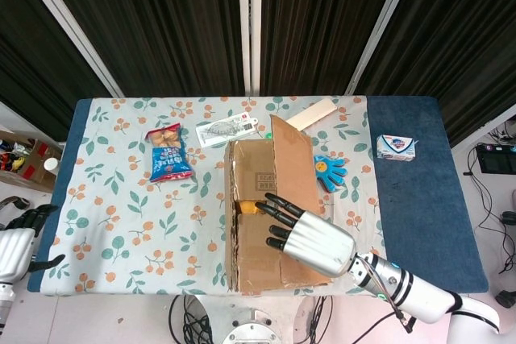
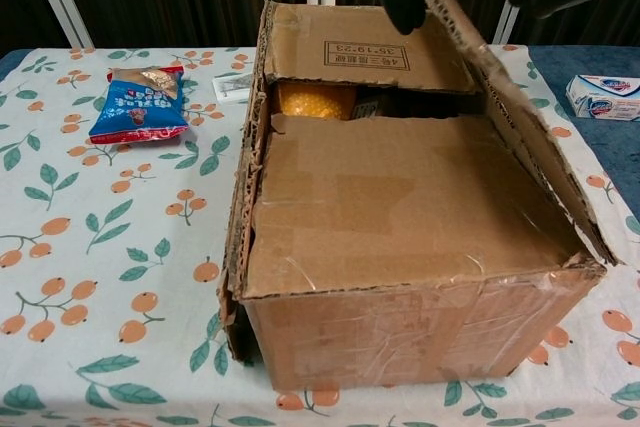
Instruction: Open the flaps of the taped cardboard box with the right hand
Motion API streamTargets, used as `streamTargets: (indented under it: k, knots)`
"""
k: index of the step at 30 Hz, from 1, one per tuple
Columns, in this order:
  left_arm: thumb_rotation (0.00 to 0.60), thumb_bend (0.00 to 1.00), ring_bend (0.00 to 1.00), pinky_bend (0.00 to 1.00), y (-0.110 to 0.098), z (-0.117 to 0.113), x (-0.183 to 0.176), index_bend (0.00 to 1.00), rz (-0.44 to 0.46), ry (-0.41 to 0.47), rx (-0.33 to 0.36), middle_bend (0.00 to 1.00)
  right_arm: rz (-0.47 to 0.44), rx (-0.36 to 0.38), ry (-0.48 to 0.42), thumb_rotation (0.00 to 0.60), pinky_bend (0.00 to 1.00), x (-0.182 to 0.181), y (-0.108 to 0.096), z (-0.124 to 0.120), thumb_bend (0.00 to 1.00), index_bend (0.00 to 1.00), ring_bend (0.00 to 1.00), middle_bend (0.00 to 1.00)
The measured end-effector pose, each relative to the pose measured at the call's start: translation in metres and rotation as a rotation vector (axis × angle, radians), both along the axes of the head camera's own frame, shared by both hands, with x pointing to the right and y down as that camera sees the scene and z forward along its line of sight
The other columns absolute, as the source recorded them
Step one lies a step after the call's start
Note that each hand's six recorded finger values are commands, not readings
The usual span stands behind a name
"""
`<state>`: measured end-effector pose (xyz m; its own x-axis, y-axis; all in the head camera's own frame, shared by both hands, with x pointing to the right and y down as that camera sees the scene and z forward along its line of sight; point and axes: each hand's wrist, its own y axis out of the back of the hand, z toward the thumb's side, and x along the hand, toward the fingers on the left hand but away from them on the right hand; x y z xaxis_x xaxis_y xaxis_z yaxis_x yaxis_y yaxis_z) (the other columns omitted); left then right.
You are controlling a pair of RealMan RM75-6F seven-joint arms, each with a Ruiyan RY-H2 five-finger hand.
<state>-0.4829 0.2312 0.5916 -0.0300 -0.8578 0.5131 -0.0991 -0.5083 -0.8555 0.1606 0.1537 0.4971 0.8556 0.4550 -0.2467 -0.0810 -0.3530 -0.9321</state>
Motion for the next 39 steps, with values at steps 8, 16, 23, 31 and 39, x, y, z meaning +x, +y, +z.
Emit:
streamTargets:
  k: [8,16,23,31,39]
  knots:
    - [0.600,0.00,0.16,0.27,-0.002,0.000,0.008,0.16,0.018,-0.001,-0.003,0.16,0.049,0.028,-0.046,0.600,0.00,0.029,0.002,-0.016,1.00,0.48,0.00,0.46]
    - [0.600,0.00,0.16,0.27,-0.006,-0.004,0.017,0.16,0.040,-0.006,0.006,0.16,0.120,0.031,-0.057,0.600,0.00,0.071,0.004,-0.031,1.00,0.47,0.01,0.47]
    - [0.600,0.00,0.16,0.27,-0.008,-0.006,0.027,0.16,0.059,0.002,0.003,0.16,0.180,0.043,-0.068,0.600,0.00,0.104,0.004,-0.041,1.00,0.47,0.01,0.47]
    - [0.600,0.00,0.16,0.27,-0.013,-0.008,0.037,0.16,0.077,0.000,0.007,0.16,0.288,0.051,-0.027,0.600,0.00,0.154,0.006,-0.047,1.00,0.46,0.03,0.49]
    - [0.600,0.00,0.16,0.27,-0.014,-0.009,0.039,0.16,0.074,0.003,0.012,0.16,0.385,0.072,-0.072,0.600,0.00,0.171,-0.009,-0.047,0.76,0.13,0.00,0.20]
